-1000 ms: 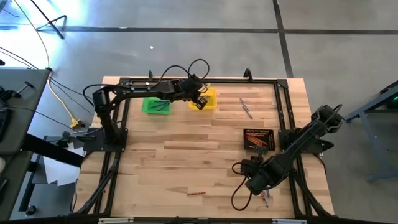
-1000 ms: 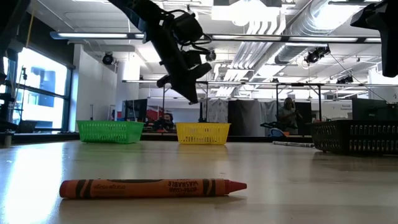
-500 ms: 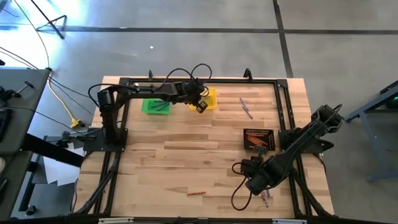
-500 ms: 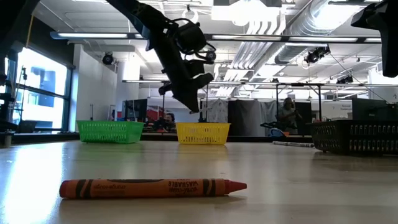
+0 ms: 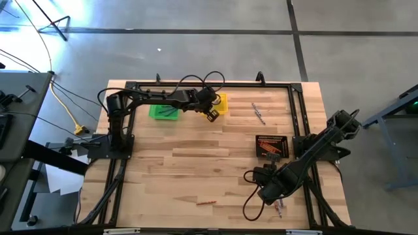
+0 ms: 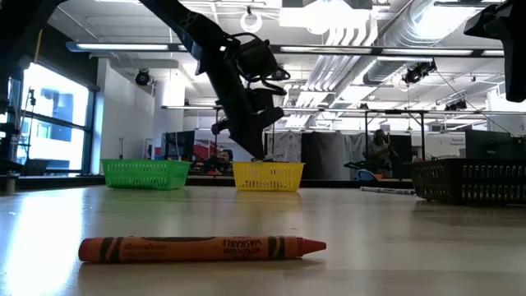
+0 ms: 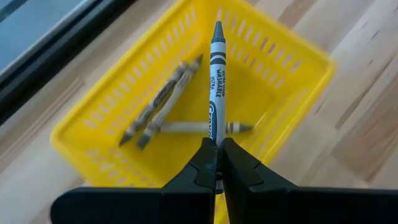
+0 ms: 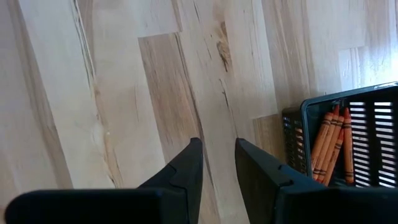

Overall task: Sort crayons
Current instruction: Put the gray crayon into the yellow bin, then put the orange crayon into the black bin

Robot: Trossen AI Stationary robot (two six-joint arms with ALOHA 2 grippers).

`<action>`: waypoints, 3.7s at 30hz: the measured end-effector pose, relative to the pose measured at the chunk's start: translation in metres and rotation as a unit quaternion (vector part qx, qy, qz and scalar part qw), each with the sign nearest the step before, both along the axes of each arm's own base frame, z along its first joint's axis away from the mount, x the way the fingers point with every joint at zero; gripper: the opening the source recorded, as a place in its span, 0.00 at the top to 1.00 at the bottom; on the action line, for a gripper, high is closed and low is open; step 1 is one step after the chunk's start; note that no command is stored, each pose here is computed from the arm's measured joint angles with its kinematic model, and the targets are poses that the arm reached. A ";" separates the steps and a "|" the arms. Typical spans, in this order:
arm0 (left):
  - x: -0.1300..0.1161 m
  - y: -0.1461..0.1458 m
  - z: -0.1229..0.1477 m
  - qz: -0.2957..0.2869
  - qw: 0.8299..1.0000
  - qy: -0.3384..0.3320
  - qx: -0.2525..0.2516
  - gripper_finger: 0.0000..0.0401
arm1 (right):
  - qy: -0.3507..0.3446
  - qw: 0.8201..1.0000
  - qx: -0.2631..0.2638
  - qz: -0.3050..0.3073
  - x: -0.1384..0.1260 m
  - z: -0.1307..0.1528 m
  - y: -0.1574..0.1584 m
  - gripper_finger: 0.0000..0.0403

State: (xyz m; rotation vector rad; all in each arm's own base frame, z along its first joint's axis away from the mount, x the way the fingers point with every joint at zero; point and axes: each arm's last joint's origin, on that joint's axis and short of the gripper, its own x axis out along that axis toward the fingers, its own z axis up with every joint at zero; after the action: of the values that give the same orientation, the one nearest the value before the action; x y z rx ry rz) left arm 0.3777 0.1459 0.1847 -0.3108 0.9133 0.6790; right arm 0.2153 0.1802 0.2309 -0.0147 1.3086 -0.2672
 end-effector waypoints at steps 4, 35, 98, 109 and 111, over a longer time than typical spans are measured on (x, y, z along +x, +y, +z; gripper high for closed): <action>0.001 0.000 0.001 -0.004 1.000 -0.003 0.003 1.00 | 0.000 1.000 0.000 0.000 0.000 0.000 0.000 0.78; 0.016 -0.149 0.026 -0.258 0.949 -0.044 -0.176 0.80 | -0.006 1.000 -0.004 0.001 -0.002 0.000 0.003 0.78; -0.019 -0.350 -0.023 -0.336 0.935 -0.009 -0.113 1.00 | -0.039 0.999 -0.018 -0.006 -0.005 0.001 0.008 0.78; -0.021 -0.334 0.031 -0.268 0.955 -0.111 0.060 1.00 | -0.194 0.966 -0.140 -0.095 -0.050 0.029 0.001 0.78; -0.020 -0.332 0.041 -0.254 0.952 -0.136 0.106 1.00 | -0.261 0.950 -0.147 -0.091 -0.053 0.033 0.005 0.78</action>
State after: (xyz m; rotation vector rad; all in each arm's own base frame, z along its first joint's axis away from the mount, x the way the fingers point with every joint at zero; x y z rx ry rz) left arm 0.3574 -0.1861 0.2253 0.0300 0.6121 0.2422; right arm 0.1625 0.1848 0.2636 -0.0708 0.7341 -0.5814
